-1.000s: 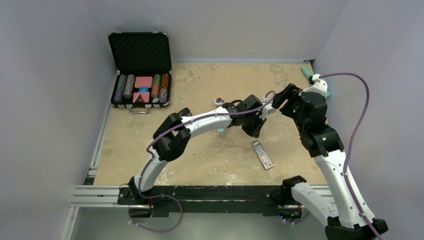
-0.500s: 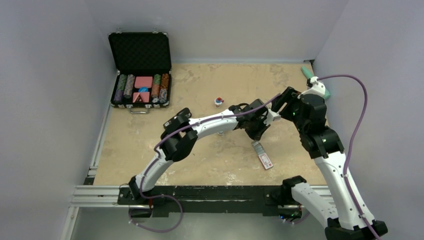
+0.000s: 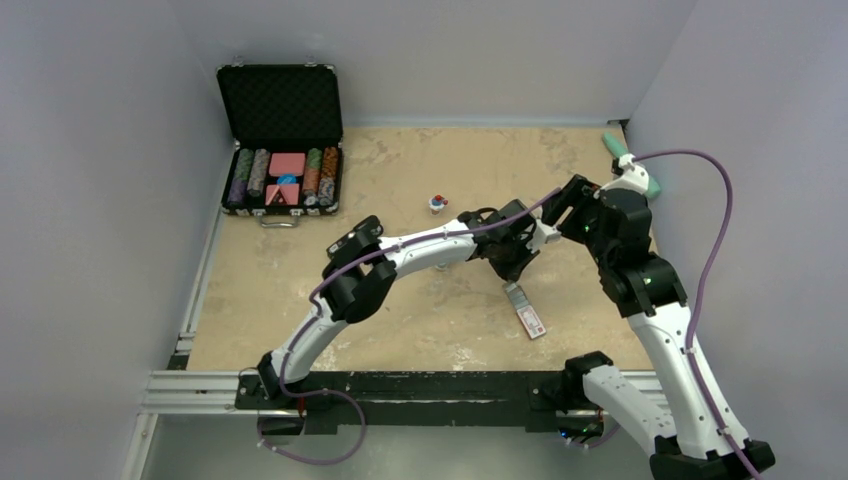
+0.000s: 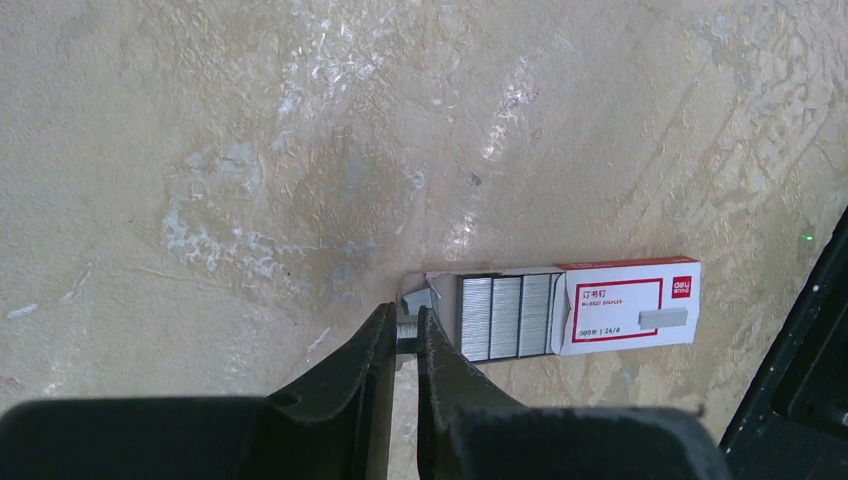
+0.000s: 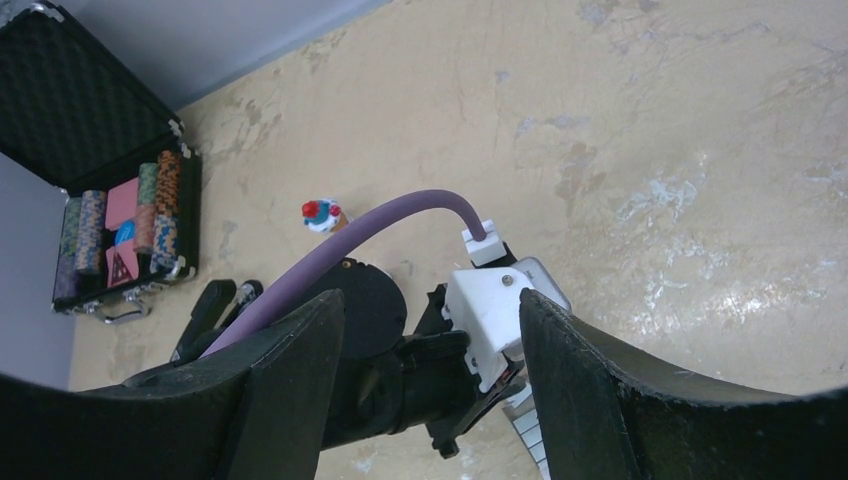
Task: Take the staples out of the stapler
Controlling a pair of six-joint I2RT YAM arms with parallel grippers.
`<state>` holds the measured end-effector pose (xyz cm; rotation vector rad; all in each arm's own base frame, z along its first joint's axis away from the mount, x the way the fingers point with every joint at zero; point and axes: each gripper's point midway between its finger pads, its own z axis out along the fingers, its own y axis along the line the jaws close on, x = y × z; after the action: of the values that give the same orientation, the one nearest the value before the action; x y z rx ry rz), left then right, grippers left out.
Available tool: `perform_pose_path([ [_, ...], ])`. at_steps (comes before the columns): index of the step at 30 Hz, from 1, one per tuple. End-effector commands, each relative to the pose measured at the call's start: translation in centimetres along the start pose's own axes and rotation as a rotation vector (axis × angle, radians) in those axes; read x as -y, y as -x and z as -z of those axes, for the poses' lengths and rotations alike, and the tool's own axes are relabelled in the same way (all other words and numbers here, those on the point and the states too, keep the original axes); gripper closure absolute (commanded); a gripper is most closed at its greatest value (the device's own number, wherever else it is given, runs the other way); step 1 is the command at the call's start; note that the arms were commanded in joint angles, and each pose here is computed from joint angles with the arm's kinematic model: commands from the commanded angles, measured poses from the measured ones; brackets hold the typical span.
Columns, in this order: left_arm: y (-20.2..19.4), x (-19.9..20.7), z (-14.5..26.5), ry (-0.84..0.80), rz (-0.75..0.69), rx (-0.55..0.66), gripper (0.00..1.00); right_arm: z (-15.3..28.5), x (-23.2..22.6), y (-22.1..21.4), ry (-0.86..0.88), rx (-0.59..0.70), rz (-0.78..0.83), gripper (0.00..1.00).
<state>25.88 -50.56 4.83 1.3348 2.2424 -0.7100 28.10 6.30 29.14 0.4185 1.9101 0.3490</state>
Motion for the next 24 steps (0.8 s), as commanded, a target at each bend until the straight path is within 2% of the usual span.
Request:
perform_pose_path([
  [1,0.3,1.1,-0.4,-0.025,-0.038,0.019,0.84,0.2,-0.8,0.5,0.04,0.018,-0.014,0.31],
  [10,-0.4,1.8,-0.4,-0.047,-0.04,0.008,0.8,0.1,-0.7,0.3,0.04,0.012,-0.017,0.31],
  [17,-0.4,2.3,-0.1,-0.056,-0.049,0.014,0.71,0.2,-0.8,0.2,0.043,0.01,-0.018,0.31],
  [24,0.4,2.3,1.1,-0.039,-0.055,0.036,0.7,0.3,-0.9,0.5,0.045,0.017,-0.019,0.31],
])
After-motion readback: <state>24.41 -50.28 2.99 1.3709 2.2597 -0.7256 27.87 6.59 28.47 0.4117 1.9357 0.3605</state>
